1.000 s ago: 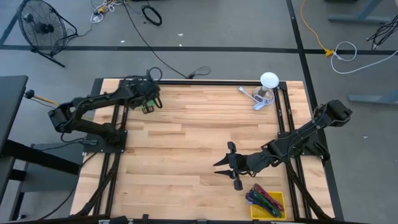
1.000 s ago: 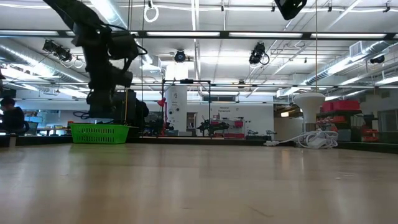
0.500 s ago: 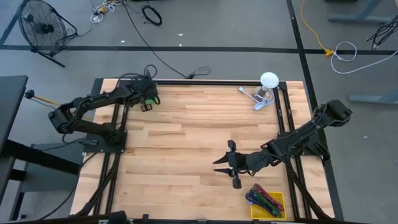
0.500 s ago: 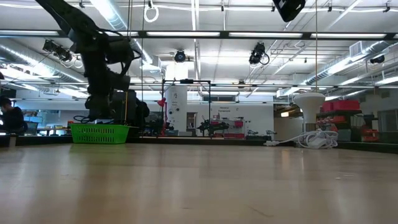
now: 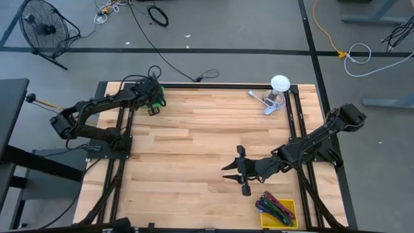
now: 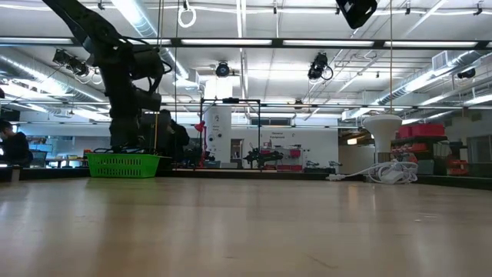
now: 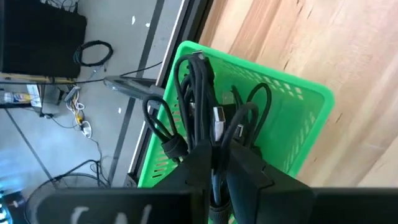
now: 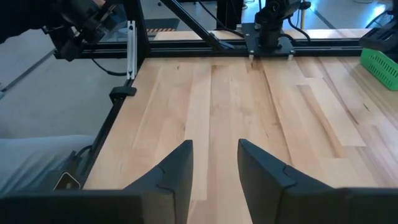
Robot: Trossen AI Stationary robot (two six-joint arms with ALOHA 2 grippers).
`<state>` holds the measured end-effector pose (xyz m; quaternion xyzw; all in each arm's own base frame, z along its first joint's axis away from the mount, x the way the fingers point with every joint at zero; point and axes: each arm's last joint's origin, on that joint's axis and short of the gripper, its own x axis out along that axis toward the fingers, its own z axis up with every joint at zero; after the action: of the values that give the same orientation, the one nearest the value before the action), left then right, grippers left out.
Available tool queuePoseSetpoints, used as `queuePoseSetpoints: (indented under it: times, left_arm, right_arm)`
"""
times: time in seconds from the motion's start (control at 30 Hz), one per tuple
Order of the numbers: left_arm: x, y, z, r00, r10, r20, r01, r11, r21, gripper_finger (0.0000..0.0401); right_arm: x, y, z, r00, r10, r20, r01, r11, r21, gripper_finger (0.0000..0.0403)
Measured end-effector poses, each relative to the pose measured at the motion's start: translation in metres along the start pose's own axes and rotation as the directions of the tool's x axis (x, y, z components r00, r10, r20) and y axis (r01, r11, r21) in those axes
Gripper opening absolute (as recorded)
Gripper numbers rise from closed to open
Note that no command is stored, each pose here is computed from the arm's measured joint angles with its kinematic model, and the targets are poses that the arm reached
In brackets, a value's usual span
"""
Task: Pick & Place USB Port
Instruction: Put the black charger cable into the green bin, then return to Home Position
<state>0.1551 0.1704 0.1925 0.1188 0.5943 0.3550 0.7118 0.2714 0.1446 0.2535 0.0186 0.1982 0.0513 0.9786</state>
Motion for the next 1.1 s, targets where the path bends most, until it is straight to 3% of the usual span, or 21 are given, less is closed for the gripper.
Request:
queuePoseSetpoints:
  times: [0.5,0.6,0.73,0.83,0.93,1.0,1.1]
  left_arm:
    - [0.0,0.003,0.001,0.998,0.059,-0.014,-0.06,0.993,-0.099,0.0102]
    - [-0.002,0.005,0.005,0.997,0.076,0.028,-0.069,0.979,-0.193,0.0109]
    - [-0.012,0.004,0.012,0.982,-0.013,0.186,0.051,0.978,-0.2,0.011]
    - [-0.026,0.0,0.018,0.94,-0.104,0.326,0.16,0.976,-0.15,0.011]
    - [-0.044,-0.001,0.022,0.864,-0.183,0.469,0.268,0.956,-0.121,0.011]
    - [-0.057,-0.001,0.023,0.785,-0.245,0.569,0.344,0.936,-0.071,0.011]
    - [-0.079,0.001,0.021,0.627,-0.353,0.695,0.46,0.887,0.036,0.011]
  right_arm:
    - [0.0,0.0,-0.001,1.0,-0.002,-0.007,0.002,1.0,-0.003,0.0127]
    - [0.0,0.0,-0.001,1.0,-0.002,-0.008,0.002,1.0,-0.003,0.0127]
    - [0.0,-0.002,-0.001,0.999,-0.046,-0.004,0.046,0.999,-0.018,0.0127]
    - [0.0,-0.005,-0.004,0.992,-0.124,-0.016,0.122,0.99,-0.07,0.0127]
    - [0.002,-0.014,-0.004,0.978,-0.21,-0.017,0.206,0.972,-0.111,0.0127]
    - [0.004,-0.023,-0.002,0.967,-0.254,-0.015,0.25,0.96,-0.128,0.0127]
    - [0.009,-0.042,0.001,0.956,-0.291,-0.023,0.285,0.948,-0.142,0.0127]
